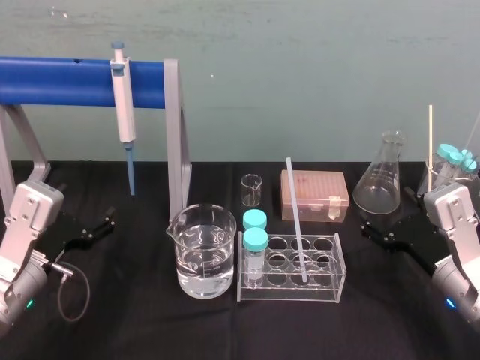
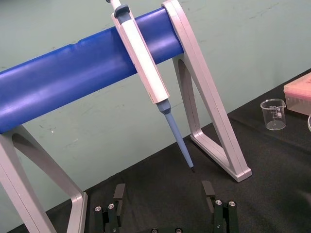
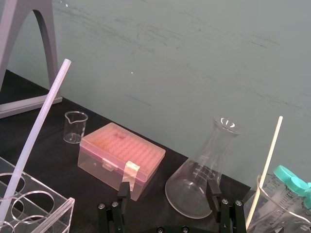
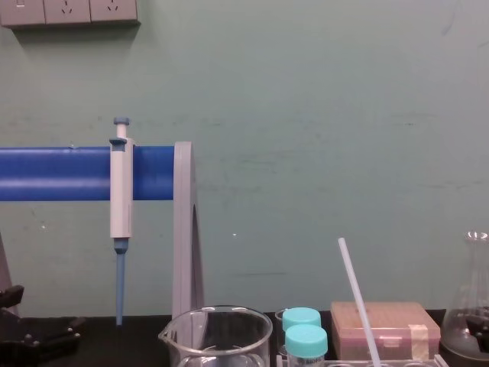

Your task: Pick up the stirring rod with one hand, then place it down.

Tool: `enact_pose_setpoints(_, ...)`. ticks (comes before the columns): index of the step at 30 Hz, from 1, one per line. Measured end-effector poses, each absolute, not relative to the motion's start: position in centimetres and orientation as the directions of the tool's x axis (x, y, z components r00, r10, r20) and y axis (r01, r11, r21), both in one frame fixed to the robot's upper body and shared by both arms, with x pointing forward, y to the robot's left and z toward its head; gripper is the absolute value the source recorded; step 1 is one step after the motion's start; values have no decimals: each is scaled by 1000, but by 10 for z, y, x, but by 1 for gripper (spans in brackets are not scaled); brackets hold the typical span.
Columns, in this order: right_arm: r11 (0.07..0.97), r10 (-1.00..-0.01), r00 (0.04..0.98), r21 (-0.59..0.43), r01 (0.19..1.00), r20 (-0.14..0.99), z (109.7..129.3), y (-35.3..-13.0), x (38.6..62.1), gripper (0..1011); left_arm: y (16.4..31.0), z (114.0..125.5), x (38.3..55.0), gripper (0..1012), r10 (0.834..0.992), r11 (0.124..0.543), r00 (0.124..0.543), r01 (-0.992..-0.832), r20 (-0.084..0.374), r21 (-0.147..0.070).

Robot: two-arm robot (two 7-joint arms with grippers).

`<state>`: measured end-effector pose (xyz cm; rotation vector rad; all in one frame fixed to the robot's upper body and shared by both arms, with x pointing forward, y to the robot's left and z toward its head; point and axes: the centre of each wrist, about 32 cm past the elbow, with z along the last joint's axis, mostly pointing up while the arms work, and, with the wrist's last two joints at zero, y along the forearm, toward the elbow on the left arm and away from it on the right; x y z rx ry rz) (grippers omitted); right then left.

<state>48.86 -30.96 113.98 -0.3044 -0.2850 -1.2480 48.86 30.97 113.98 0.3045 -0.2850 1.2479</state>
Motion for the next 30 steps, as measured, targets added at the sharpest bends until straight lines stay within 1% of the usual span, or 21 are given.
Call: enact_pose_setpoints(30,287,-880,292,-70,955,374,1140,-310,489,1003,310,1140,489,1000,880,287,292,-955,374,70)
